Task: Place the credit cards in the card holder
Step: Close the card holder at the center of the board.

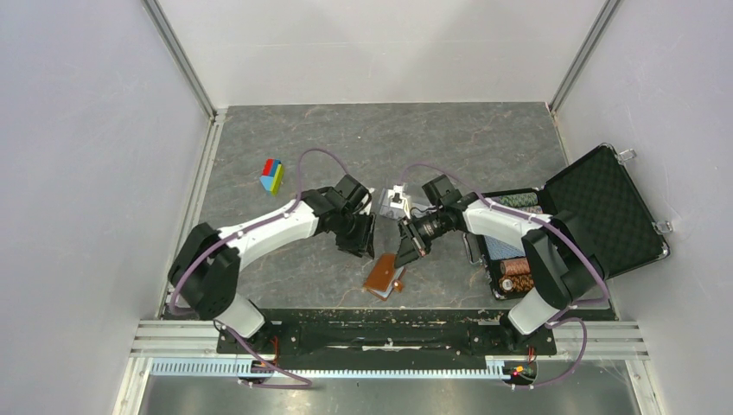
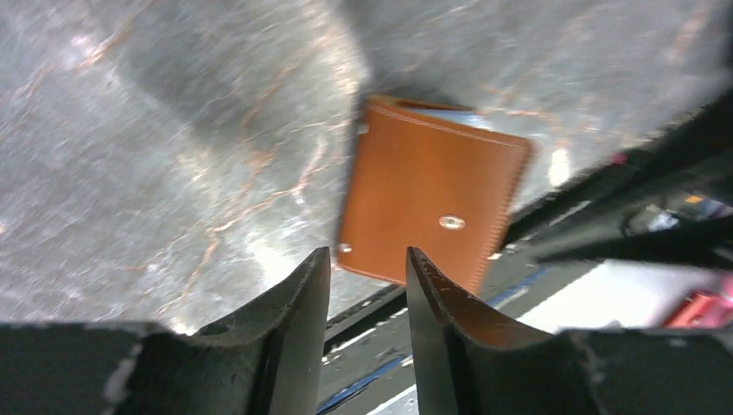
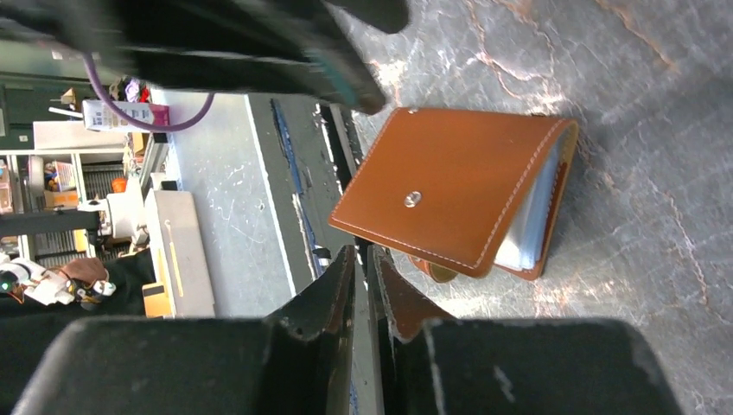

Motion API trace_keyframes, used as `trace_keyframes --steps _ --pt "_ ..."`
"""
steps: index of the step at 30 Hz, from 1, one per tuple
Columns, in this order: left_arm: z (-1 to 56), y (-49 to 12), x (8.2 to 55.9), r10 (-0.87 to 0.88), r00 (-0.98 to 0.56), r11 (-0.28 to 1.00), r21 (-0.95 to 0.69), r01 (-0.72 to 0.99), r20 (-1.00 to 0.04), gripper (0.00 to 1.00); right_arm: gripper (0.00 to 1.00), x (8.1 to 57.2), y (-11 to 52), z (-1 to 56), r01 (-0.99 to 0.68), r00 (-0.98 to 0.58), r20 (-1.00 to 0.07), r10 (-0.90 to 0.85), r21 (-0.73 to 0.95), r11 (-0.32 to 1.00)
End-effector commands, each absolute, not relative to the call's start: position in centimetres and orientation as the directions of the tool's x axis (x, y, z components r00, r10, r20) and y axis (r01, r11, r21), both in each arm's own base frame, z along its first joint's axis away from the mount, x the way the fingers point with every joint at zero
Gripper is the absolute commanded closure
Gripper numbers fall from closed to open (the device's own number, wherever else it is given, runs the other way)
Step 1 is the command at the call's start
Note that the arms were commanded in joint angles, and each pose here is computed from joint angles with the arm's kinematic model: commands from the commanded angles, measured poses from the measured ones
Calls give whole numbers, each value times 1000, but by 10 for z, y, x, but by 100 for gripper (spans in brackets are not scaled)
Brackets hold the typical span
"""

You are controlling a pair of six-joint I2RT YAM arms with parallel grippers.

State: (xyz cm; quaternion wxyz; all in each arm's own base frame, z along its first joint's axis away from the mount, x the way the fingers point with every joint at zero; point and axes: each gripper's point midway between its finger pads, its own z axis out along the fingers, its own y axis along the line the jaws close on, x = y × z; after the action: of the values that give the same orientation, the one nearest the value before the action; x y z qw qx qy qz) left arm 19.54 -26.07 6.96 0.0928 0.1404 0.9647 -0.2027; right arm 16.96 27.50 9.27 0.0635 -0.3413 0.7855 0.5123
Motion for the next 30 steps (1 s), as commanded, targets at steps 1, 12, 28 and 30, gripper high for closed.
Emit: trace_keyframes --steps 1,12,28,30 --pt "114 -297 200 241 -905 746 -530 404 -351 56 88 164 266 72 -574 -782 -394 -483 757 312" --pt "69 -316 170 245 -942 713 -615 336 -230 85 76 123 264 59 -505 -786 -318 -530 824 255" --pt "30 -306 168 216 -964 785 -559 267 -156 98 72 86 261 64 -432 -750 -262 -607 890 148" --pt "31 -306 170 213 -964 786 -558 267 -161 98 72 85 262 69 -433 -747 -273 -606 891 133"
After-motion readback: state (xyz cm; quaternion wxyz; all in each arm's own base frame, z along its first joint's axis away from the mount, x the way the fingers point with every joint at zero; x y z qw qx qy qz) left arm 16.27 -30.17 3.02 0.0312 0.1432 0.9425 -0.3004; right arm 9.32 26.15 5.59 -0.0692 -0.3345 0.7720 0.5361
